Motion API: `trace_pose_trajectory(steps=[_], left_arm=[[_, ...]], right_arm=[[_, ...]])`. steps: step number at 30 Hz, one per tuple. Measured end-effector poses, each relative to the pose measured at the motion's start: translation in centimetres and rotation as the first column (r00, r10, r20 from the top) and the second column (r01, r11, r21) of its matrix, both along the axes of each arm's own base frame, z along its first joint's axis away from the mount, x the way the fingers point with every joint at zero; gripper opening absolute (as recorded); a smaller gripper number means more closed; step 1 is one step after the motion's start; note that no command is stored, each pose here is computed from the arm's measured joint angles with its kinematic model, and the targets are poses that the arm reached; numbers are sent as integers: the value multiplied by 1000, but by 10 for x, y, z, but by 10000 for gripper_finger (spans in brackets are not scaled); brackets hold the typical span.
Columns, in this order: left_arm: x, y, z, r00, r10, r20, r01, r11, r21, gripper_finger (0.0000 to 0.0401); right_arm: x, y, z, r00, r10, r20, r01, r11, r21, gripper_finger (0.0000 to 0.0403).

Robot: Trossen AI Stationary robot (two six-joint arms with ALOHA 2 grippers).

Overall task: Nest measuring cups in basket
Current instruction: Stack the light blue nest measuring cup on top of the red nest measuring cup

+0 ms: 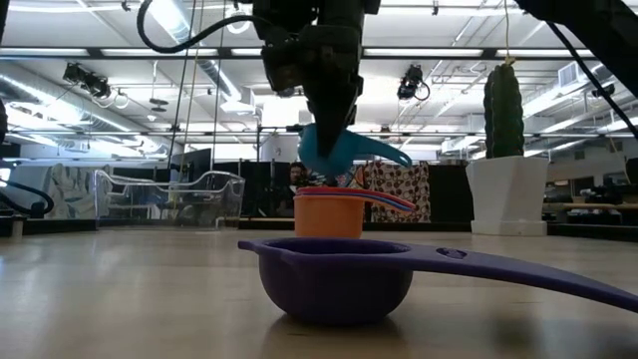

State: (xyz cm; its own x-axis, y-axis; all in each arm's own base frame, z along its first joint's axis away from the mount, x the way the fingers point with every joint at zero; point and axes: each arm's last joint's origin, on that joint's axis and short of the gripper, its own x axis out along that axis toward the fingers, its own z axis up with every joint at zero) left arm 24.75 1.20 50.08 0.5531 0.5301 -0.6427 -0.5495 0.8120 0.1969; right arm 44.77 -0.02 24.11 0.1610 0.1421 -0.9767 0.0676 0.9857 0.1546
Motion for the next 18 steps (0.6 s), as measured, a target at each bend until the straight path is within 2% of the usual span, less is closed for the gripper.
trace_pose_trajectory(steps=[13,15,18], left_arm=[[0,0,0,1000,-1,-2,1,1000,1,93],[0,0,0,1000,-1,-2,1,1000,1,93],[0,0,0,1000,-2,-2,2,1000,1,93]], right_arm=[[4,-1,-23,997,13,-76,-14,1000,-3,19],[6,-1,-21,998,23,-52,-24,999,-25,19],[4,-2,-22,998,22,-63,-25,999,-44,36]])
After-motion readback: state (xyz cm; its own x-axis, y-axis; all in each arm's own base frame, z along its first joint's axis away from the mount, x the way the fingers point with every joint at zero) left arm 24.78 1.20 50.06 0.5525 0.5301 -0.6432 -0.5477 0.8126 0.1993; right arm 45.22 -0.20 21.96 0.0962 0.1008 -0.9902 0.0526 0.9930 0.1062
